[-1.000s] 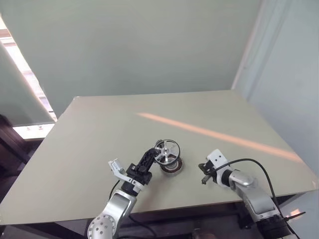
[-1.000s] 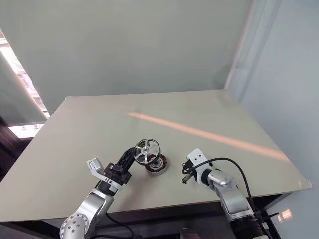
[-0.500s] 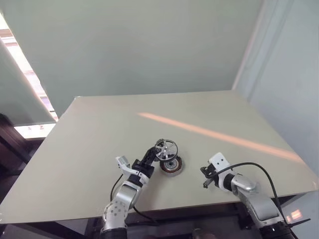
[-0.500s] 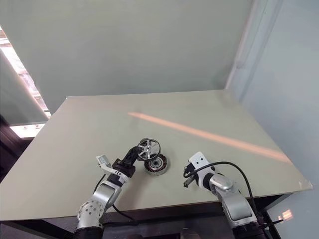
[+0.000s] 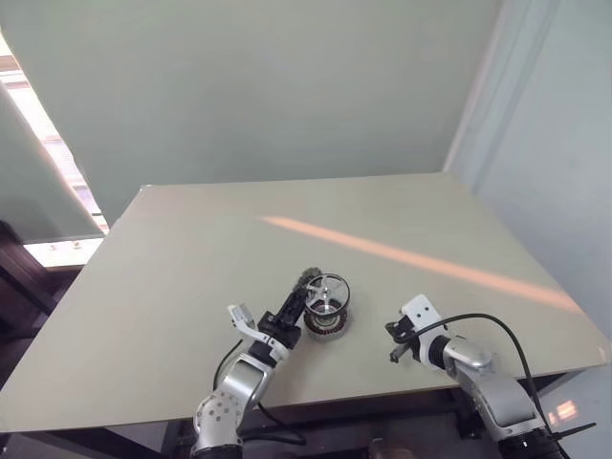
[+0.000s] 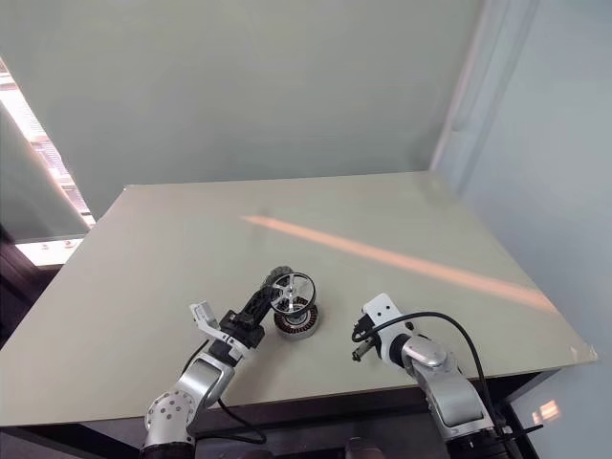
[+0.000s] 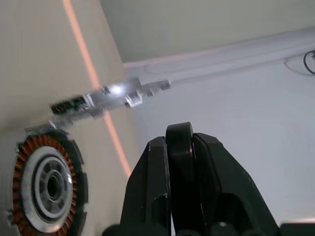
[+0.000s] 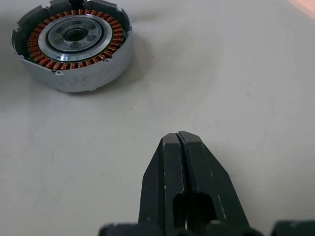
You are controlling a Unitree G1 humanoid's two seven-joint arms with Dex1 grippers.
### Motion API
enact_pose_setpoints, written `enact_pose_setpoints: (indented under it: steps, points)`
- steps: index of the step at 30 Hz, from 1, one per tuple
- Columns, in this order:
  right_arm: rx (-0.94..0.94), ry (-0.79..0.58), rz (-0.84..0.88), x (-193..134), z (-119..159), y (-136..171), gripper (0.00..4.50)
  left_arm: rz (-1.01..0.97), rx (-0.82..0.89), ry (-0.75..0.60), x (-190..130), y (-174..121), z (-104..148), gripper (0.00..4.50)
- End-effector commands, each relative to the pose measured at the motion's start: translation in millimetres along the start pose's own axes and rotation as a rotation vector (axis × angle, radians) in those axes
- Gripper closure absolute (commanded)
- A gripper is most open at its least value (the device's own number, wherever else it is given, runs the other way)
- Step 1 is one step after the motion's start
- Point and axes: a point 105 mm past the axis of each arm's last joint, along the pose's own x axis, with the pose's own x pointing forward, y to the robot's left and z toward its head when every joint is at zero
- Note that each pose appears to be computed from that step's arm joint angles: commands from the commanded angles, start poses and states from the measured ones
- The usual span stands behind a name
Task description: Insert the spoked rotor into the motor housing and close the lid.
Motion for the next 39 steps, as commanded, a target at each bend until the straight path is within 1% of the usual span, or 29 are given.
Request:
enact_pose_setpoints:
  steps: [1, 10, 14, 23, 39]
  points:
    - [-0.020, -0.060, -0.010, -2.6, 17.2, -2.2, 4.50, -0.085, -0.023, 0.010, 5.6, -20.4, -6.4, 4.13]
    - [-0.019, -0.057, 0.007, 0.7, 17.4, 1.0, 4.50, 0.054, 0.032, -0.028, 15.8, 17.5, -3.1, 4.13]
    - [-0.019, -0.057, 0.011, 1.2, 17.5, 1.9, 4.50, 0.079, 0.045, -0.029, 20.7, 26.5, -5.0, 4.13]
    - [-0.017, -0.054, 0.008, 0.4, 16.2, 2.1, 4.50, 0.118, 0.079, -0.033, 20.1, 38.3, -5.2, 4.13]
    - [-0.010, -0.053, -0.002, 0.2, 15.0, 1.1, 4.50, 0.144, 0.094, -0.007, 21.7, 40.9, -13.1, 4.13]
